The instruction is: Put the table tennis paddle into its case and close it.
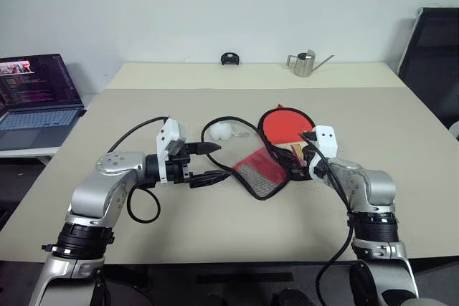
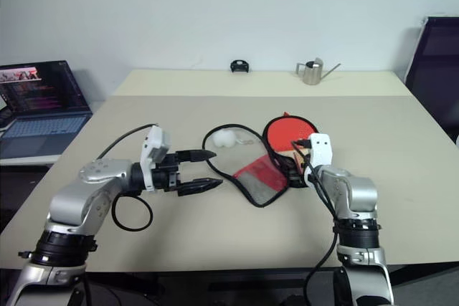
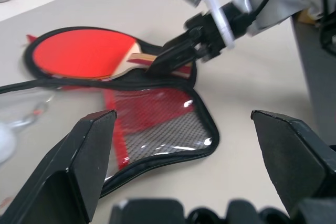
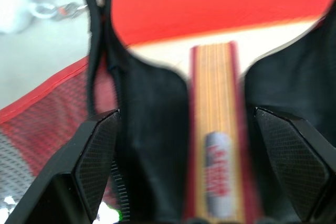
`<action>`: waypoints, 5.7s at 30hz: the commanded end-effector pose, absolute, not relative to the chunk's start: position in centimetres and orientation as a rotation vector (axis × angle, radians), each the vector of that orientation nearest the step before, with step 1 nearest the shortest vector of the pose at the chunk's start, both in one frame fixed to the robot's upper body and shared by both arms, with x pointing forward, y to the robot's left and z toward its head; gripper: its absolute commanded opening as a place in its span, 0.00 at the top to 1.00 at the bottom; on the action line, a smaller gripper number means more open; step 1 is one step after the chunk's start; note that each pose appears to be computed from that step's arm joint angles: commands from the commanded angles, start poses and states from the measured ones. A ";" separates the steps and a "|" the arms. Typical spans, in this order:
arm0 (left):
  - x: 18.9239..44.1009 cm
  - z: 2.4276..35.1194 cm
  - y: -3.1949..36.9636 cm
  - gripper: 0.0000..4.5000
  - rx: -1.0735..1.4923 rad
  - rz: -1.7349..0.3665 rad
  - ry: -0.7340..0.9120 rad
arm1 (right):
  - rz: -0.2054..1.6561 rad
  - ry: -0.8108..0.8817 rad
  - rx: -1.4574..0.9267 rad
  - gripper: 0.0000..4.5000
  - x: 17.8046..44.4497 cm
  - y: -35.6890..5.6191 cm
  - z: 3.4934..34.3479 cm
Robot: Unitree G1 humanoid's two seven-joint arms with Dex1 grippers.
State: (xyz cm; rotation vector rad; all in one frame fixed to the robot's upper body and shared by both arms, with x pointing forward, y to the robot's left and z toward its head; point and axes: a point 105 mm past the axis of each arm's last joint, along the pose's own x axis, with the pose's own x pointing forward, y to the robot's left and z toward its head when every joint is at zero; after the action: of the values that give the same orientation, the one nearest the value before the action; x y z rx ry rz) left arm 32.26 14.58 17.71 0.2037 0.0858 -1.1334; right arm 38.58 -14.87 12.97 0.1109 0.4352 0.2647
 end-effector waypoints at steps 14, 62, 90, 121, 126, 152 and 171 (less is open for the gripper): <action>36.1 14.2 19.3 0.00 0.259 -0.853 0.182 | 0.839 0.118 -0.106 0.00 32.0 -14.3 22.9; 42.9 23.2 -3.5 0.00 0.060 -1.029 -0.139 | 0.670 0.065 -0.211 0.00 30.7 -19.6 25.0; 33.7 23.8 14.3 0.00 0.224 -1.162 -0.112 | 0.517 0.346 -0.152 0.00 41.6 -20.8 15.5; 33.2 23.9 14.5 0.00 0.260 -1.122 -0.106 | 0.620 0.617 -0.203 0.73 42.9 -17.9 9.4; 33.0 23.1 15.1 0.00 0.267 -1.118 -0.069 | 0.610 0.618 -0.186 0.99 42.9 -17.9 9.2; 27.0 17.6 16.3 0.00 0.265 -1.305 0.220 | 0.848 0.586 -0.005 0.99 33.6 -11.1 11.4; 24.7 16.4 15.0 0.00 0.247 -1.411 0.289 | 0.867 0.686 0.075 0.99 26.0 -9.2 9.8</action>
State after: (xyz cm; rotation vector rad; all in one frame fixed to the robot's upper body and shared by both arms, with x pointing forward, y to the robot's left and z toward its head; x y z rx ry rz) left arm 25.20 15.48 15.71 0.2210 0.3143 -1.3780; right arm 26.90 -10.08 9.01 0.0650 0.7102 0.8202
